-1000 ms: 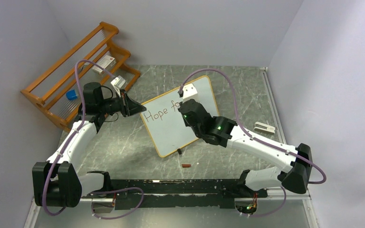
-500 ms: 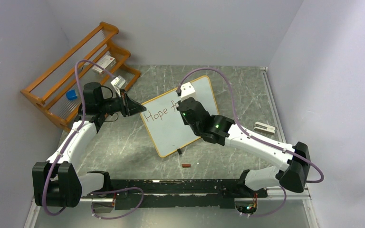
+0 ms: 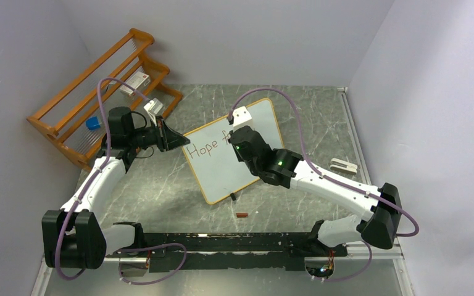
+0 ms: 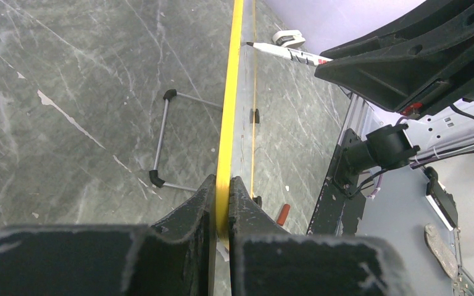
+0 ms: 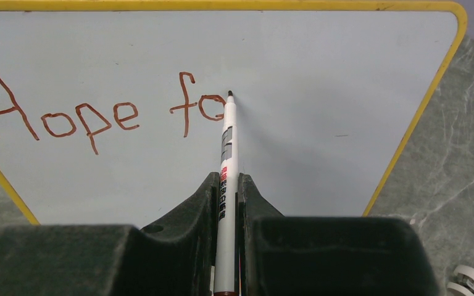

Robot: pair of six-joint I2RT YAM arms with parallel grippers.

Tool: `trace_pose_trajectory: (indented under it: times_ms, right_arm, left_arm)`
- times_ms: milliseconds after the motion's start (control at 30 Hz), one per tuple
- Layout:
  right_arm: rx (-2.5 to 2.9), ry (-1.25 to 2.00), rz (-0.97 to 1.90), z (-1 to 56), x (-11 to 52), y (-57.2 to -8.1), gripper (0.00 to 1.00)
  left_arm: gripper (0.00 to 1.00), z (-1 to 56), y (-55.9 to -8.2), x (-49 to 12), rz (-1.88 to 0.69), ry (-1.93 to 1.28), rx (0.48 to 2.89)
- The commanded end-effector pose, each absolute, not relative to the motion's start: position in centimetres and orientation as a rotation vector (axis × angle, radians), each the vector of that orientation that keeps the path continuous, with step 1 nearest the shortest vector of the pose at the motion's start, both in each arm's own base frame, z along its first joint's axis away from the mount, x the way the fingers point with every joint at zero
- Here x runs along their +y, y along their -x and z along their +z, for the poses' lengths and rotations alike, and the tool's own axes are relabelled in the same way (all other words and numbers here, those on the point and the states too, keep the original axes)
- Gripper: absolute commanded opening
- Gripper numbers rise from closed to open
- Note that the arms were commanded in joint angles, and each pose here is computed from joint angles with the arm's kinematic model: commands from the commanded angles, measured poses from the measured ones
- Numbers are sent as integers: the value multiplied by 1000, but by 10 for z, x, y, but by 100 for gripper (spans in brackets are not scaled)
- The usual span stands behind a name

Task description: Write a sentence on the whiteboard

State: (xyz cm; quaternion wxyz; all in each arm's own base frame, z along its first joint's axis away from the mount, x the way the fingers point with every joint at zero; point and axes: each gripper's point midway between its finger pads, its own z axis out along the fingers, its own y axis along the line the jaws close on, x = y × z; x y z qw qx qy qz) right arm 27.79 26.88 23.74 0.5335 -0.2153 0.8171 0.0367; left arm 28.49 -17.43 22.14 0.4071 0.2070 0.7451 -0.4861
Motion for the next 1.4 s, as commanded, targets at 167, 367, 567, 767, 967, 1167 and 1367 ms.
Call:
trace_pose_trajectory:
  times_ms: [167, 367, 567, 767, 967, 1167, 1367]
  right_arm:
    - [1980, 494, 68, 231, 261, -278, 0]
    - [2004, 495, 73, 223, 258, -273, 0]
    - [2020, 500, 77, 218, 256, -270, 0]
    - [2034, 507, 82, 214, 256, -267, 0]
    - [2041, 514, 82, 213, 255, -266, 0]
    - [2035, 514, 93, 215, 256, -266, 0]
    - [2019, 504, 85, 219, 257, -269, 0]
  left_arm:
    - [5, 192, -281, -174, -1202, -505, 1980]
    - [5, 191, -281, -174, -1201, -504, 1982]
    - [5, 191, -281, -174, -1202, -503, 1981]
    - [5, 191, -282, -174, -1201, -502, 1982]
    - [5, 191, -282, -173, -1201, -501, 1983]
    - [5, 191, -282, -174, -1203, -504, 1983]
    - [5, 190, -282, -174, -1204, -502, 1986]
